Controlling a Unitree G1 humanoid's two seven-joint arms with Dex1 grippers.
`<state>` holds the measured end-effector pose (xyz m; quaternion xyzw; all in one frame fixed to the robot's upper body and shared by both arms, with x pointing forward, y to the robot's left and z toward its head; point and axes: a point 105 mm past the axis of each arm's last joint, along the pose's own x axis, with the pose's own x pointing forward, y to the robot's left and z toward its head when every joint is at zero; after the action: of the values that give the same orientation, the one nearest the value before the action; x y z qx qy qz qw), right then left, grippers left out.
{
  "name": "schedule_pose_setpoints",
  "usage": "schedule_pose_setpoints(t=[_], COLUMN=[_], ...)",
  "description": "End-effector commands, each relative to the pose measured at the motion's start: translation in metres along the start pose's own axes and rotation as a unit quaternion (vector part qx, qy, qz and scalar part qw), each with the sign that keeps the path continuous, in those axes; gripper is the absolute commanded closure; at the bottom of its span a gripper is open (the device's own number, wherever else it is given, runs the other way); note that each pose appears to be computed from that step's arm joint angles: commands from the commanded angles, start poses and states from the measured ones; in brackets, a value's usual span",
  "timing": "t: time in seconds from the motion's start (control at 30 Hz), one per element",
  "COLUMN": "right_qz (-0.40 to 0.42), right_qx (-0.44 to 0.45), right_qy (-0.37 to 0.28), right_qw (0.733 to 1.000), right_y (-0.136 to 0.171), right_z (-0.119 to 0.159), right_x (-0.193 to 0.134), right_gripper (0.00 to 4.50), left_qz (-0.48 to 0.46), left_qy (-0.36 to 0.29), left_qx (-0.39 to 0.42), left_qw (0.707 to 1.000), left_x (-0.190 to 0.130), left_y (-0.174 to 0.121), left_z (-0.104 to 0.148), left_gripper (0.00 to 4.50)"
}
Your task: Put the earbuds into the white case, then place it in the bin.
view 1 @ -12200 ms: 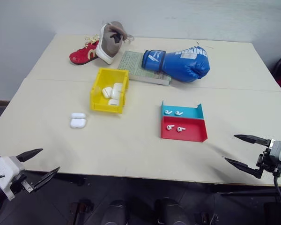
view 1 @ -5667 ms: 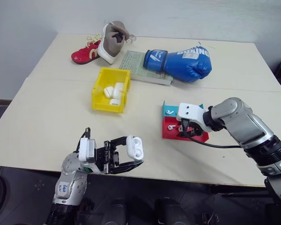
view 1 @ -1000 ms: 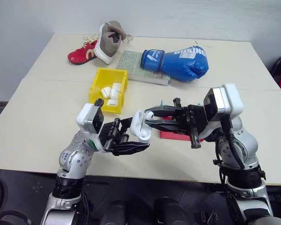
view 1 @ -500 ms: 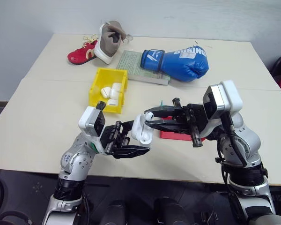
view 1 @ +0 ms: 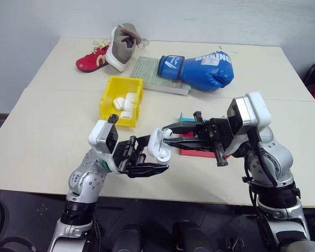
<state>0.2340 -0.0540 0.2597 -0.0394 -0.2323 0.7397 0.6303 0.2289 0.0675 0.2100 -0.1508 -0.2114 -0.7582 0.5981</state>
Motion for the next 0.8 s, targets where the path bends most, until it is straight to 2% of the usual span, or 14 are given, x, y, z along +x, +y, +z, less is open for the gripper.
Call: schedule_pose_setpoints(t=[0.03,0.4,0.43,0.53,0.77,0.8], right_qz=[0.007,0.004,0.003,0.004,-0.020,-0.035], right_qx=[-0.004,0.038,0.028,0.033,0.010,0.008], right_qy=[0.012,0.026,0.028,0.030,0.032,0.039], right_qw=[1.000,0.999,0.999,0.999,0.999,0.999], right_y=[0.003,0.004,0.004,0.005,0.002,0.001], right_z=[-0.006,-0.015,-0.015,-0.015,-0.006,-0.002], right_x=[0.001,-0.004,-0.005,-0.007,-0.019,-0.026], right_gripper=[4.01,4.01,3.29,2.43,0.03,0.03], left_qz=[-0.015,-0.019,-0.019,-0.020,-0.009,-0.001], left_qy=[-0.009,-0.010,-0.010,-0.011,-0.008,-0.005], left_qx=[0.018,0.022,0.022,0.024,0.028,0.028], left_qw=[1.000,1.000,1.000,0.999,1.000,1.000], left_x=[0.005,0.007,0.007,0.008,0.003,0.000], left_y=[-0.004,-0.004,-0.004,-0.003,-0.001,-0.001], left_z=[0.006,0.007,0.007,0.008,0.009,0.008], left_gripper=[1.73,1.73,1.73,1.73,1.73,1.73])
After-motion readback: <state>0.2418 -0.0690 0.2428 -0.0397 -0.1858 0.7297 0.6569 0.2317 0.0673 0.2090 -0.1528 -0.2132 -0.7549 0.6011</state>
